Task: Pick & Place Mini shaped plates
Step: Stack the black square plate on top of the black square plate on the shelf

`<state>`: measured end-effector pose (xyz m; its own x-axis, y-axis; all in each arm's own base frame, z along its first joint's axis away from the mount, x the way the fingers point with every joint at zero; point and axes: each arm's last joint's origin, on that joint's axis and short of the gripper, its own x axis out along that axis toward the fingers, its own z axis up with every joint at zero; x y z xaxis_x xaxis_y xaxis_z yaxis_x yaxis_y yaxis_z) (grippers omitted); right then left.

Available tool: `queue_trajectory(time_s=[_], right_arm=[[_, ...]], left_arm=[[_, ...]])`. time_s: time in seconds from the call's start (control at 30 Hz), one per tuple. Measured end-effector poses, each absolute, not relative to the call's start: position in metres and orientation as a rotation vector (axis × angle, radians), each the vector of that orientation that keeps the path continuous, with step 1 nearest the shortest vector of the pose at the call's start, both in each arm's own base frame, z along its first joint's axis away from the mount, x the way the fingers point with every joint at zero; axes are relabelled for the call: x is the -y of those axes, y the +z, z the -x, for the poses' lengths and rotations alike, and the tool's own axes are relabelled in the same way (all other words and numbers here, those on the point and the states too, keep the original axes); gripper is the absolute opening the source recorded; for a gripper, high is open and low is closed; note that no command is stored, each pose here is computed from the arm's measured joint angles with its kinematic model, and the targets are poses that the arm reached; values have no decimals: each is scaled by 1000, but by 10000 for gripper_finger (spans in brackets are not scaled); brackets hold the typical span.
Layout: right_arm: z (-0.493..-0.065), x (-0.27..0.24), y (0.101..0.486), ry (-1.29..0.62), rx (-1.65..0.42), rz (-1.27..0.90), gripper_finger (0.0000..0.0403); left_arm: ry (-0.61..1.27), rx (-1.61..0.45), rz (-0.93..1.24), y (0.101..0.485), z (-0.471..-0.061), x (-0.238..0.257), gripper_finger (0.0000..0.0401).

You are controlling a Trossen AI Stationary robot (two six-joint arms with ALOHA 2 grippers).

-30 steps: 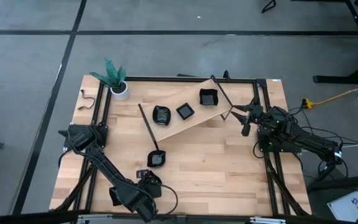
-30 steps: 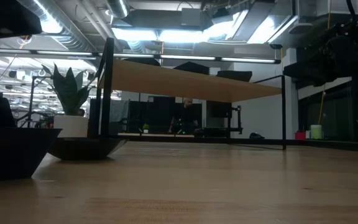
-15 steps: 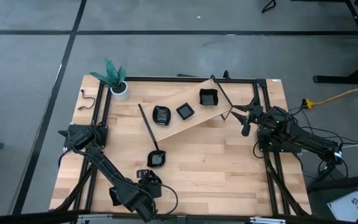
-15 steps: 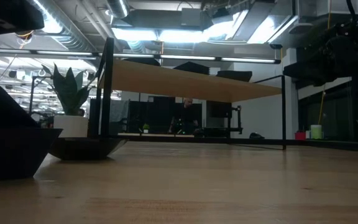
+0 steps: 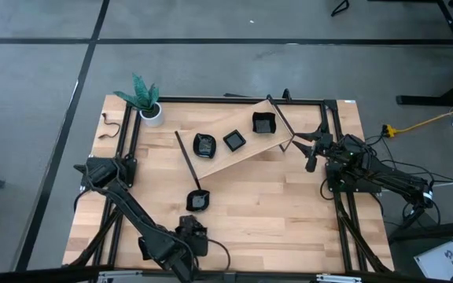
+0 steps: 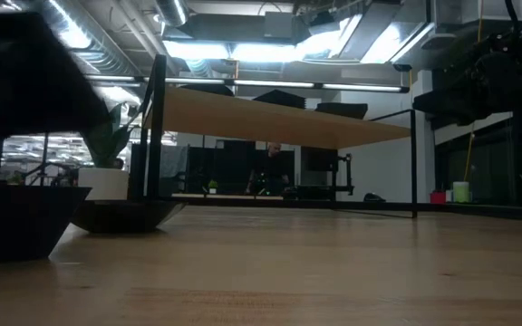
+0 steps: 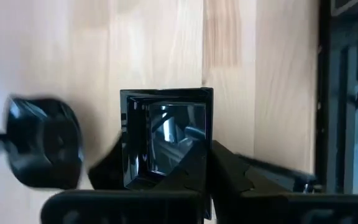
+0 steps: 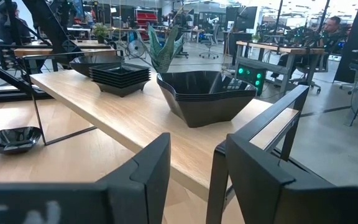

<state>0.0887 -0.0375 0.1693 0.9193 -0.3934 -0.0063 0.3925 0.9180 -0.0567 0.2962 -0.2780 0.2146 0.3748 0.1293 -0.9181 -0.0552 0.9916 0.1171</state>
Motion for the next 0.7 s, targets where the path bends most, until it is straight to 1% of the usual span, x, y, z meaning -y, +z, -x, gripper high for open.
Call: queue_trajectory(time_s=[0.33,0.5,0.7], right_arm=[[-89,37,169,-404,-18,55,154],[-89,37,169,-404,-17,55,154],[-89,38,169,-404,-18,55,154]], left_arm=[[90,-1013,-191,255,-323,269,4],[86,-964,-229,275,-343,252,3],[129,-937,-272,287,-365,223,3]])
